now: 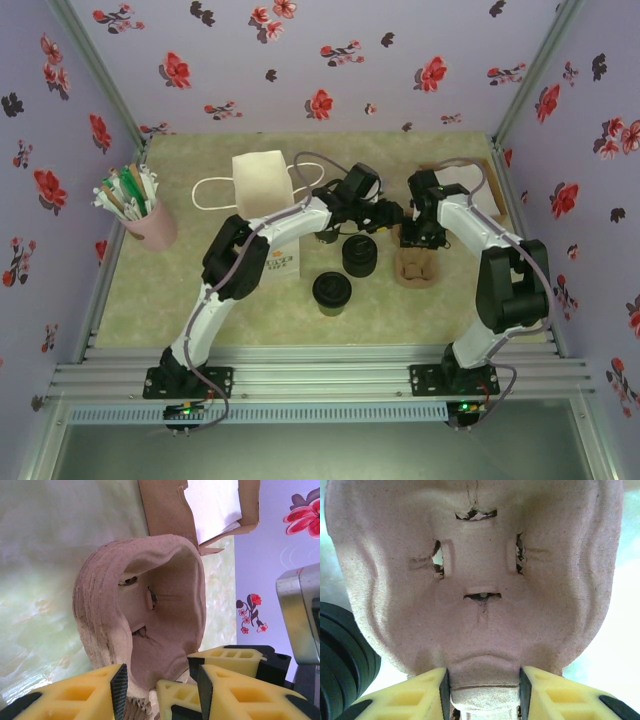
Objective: Pack the takeout coffee
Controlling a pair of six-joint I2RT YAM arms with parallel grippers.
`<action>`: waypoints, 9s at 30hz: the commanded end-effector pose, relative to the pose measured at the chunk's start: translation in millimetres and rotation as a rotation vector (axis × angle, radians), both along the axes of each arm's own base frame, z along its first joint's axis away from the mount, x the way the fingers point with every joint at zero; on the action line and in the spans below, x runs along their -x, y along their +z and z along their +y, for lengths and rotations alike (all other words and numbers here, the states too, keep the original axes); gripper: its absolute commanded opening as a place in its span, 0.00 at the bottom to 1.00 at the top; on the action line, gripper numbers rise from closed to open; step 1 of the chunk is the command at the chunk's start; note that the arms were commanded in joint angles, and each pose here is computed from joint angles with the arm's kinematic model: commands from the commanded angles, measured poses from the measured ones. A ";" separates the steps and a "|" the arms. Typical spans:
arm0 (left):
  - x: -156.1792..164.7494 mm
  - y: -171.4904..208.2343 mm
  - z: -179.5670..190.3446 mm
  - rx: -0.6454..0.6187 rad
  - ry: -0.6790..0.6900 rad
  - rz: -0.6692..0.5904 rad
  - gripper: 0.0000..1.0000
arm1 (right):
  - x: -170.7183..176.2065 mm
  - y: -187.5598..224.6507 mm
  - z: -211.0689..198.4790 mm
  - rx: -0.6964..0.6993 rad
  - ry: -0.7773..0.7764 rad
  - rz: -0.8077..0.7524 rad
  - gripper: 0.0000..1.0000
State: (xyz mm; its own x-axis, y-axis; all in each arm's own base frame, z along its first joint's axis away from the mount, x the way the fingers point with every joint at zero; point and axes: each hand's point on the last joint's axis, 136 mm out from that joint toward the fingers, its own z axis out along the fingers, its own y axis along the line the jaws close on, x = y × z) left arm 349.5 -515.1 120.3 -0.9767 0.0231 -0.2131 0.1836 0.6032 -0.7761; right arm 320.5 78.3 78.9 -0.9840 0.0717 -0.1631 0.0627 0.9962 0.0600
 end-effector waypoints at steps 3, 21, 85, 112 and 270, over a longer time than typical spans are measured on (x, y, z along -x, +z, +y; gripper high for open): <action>-6.0 -7.2 -0.9 -0.008 0.014 0.014 0.45 | 11.1 -0.4 -0.3 -0.023 -0.024 0.020 0.40; -2.1 24.6 7.0 -0.033 0.036 -0.074 0.45 | 20.6 -0.8 -7.6 0.002 -0.062 0.024 0.42; 37.4 64.9 13.8 -0.077 -0.019 -0.233 0.32 | 24.9 24.1 -11.6 -0.224 -0.176 -0.050 0.53; 116.5 45.8 54.6 -0.217 -0.107 -0.274 0.20 | 17.9 5.7 -3.1 -0.027 -0.081 0.062 0.54; 129.4 -22.3 14.2 0.006 -0.077 0.040 0.31 | 27.5 1.1 -14.3 -0.189 -0.116 0.118 0.34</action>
